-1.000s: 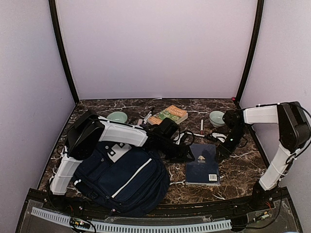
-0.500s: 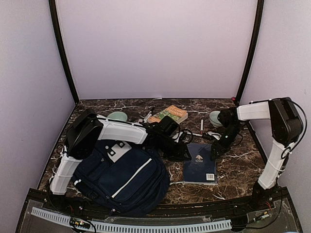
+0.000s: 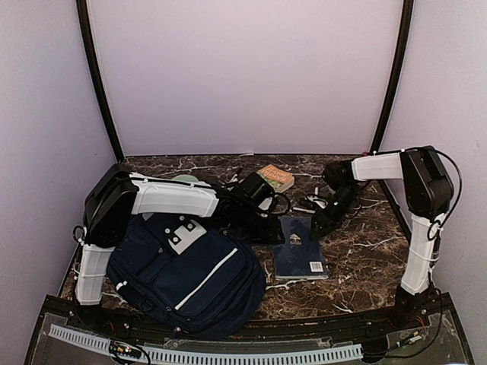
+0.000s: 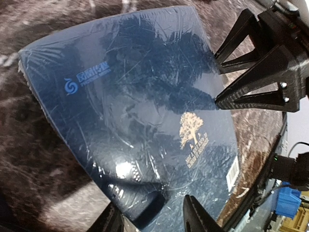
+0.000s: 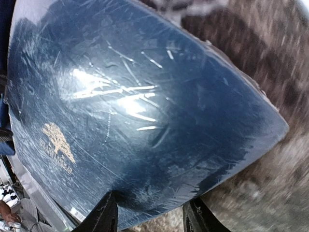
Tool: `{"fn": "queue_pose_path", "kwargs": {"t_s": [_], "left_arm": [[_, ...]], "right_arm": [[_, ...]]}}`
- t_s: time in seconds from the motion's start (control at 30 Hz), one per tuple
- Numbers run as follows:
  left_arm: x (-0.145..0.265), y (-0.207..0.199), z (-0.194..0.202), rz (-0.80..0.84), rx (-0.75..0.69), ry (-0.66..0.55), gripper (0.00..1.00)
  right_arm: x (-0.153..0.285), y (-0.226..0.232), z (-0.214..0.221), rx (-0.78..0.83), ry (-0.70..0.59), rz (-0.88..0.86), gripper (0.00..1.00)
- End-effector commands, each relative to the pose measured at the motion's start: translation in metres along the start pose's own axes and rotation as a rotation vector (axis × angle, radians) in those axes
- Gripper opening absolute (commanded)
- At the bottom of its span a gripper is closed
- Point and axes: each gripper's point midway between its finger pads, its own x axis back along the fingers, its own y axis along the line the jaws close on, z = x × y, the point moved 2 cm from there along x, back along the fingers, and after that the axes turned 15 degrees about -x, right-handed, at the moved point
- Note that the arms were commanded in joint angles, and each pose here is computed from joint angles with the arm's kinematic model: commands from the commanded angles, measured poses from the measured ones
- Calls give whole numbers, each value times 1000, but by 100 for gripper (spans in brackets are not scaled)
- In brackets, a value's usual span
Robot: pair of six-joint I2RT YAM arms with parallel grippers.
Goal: Pack the student bag
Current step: Move the book to the center of the board.
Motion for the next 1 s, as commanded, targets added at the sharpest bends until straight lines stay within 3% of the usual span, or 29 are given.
{"fn": "queue_pose_path", "kwargs": {"t_s": [0.0,0.17,0.37,0.67,0.97], "left_arm": [[44,-31,-57,24,-114,-240,43],[42,-3,-61,-76,-72,-259,44],[35,16,-54,-57,50,-254,45],[26,42,-16,-121,310,-101,58],[26,49,5,-148,428,-38,60]], "right_arm": [[-11,16,-55,84,-136,-28,46],[-15,19,-74,74,-149,-28,46],[-34,12,-75,42,-112,-24,46],[-42,1,-68,21,-101,18,46],[-47,-14,-54,-31,-66,95,46]]}}
